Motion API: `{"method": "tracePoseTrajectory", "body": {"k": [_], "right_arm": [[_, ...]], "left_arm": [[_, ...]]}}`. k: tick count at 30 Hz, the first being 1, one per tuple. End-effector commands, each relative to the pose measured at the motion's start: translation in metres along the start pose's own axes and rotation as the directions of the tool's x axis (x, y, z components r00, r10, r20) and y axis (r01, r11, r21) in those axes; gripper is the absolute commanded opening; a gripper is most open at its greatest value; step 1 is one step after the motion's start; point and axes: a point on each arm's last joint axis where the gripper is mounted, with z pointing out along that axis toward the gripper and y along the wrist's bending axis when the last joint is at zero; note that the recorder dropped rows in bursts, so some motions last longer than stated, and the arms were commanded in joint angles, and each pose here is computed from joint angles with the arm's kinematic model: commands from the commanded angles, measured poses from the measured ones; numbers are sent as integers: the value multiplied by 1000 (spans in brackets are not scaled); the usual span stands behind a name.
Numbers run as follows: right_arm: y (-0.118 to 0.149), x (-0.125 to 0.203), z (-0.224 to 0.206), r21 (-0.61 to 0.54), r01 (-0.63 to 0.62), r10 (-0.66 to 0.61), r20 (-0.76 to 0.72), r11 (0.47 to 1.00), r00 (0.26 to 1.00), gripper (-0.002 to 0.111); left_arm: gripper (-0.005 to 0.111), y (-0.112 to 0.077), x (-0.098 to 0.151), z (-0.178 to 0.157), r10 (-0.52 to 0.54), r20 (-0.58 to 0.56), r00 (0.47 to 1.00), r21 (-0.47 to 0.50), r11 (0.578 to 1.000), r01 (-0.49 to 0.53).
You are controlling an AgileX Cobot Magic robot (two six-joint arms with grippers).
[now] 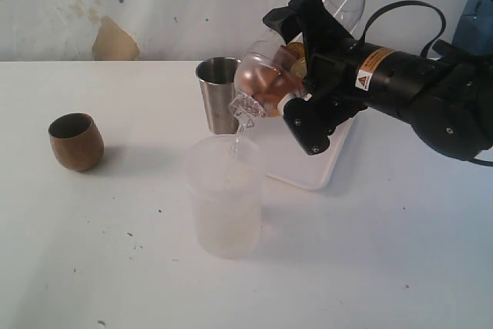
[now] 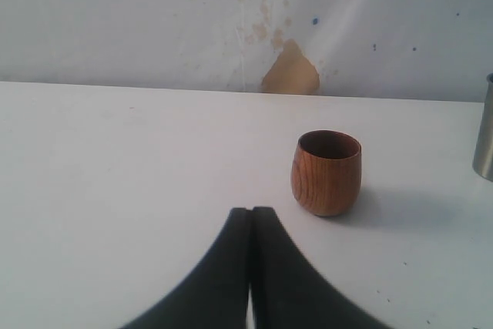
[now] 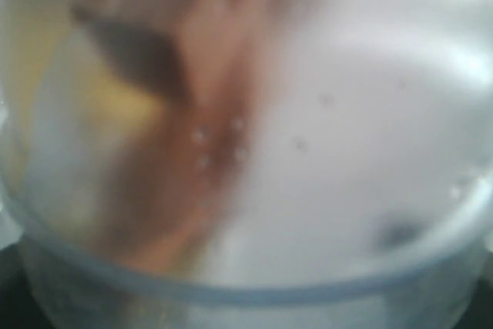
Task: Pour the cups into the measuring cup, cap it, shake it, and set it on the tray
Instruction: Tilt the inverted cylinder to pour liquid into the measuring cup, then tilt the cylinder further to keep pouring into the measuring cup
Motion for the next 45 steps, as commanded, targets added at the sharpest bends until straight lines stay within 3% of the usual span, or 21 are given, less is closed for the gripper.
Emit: {"method": "tracePoseTrajectory", "body": {"k": [1,45], "right_arm": [[-11,6,-1,71,-2,5,-29,997,1000,0],[-10,6,-1,65,-23,25,-24,998,999,0]], "left_arm": [[0,0,2,0,-7,-1,1000,0,1000,7],[0,0,2,0,-7,-1,1000,0,1000,7]]}}
